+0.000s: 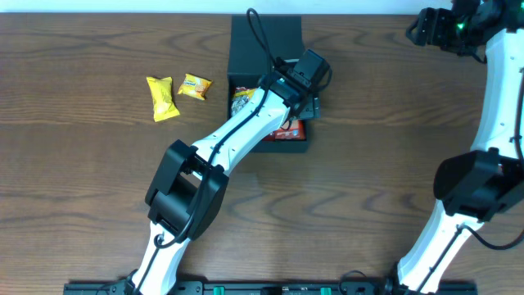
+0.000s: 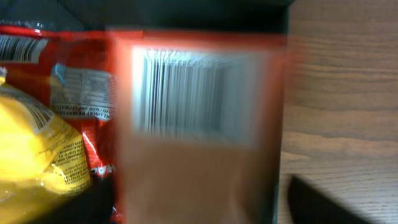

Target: Pack container

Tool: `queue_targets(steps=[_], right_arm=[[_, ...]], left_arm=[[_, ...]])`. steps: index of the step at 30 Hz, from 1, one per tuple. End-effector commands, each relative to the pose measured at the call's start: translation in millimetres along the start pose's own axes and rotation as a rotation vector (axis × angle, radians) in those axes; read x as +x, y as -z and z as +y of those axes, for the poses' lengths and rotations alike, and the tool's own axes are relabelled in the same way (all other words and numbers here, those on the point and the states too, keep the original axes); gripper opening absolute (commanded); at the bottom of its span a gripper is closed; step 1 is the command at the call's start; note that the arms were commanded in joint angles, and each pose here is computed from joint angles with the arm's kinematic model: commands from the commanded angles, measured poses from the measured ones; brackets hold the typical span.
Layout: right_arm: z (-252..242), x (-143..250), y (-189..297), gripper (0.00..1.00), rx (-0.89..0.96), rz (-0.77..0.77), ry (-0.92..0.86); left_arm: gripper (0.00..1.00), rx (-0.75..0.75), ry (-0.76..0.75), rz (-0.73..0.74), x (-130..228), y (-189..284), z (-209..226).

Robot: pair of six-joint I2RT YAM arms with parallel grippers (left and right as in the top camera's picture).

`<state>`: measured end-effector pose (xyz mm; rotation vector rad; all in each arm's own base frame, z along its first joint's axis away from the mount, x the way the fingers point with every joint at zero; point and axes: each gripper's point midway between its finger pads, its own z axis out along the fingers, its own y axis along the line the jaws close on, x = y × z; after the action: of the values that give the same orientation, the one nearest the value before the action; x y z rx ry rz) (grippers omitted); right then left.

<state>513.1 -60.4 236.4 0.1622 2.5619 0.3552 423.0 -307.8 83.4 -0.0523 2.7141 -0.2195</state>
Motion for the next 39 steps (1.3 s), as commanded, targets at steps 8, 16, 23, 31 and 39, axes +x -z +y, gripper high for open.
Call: queue_targets(steps=[8,16,23,31,39], right_arm=[[-1.1,6.9,-1.5,0.52,-0.011,0.029,0.002],[80.2,44.6,-23.3,0.02,-0.229,0.165,0.158],[177.5,116.0,-80.4,0.01,-0.330,0.327,0.358],[220.6,180.2,-119.3,0.02,-0.294,0.426,0.470],[205.0,225.4,-155.3,0.02,-0.166,0.494,0.465]], left_arm=[[0.95,-0.004,-0.032,-0.238,-79.2,84.8,27.4],[0.95,-0.185,0.219,-0.409,-150.2,147.9,169.3],[0.95,-0.214,0.364,-0.299,-149.6,125.7,255.0],[0.95,-0.253,0.404,-0.291,-150.1,125.0,286.7],[0.95,-0.268,0.312,-0.278,-149.8,125.0,287.1]])
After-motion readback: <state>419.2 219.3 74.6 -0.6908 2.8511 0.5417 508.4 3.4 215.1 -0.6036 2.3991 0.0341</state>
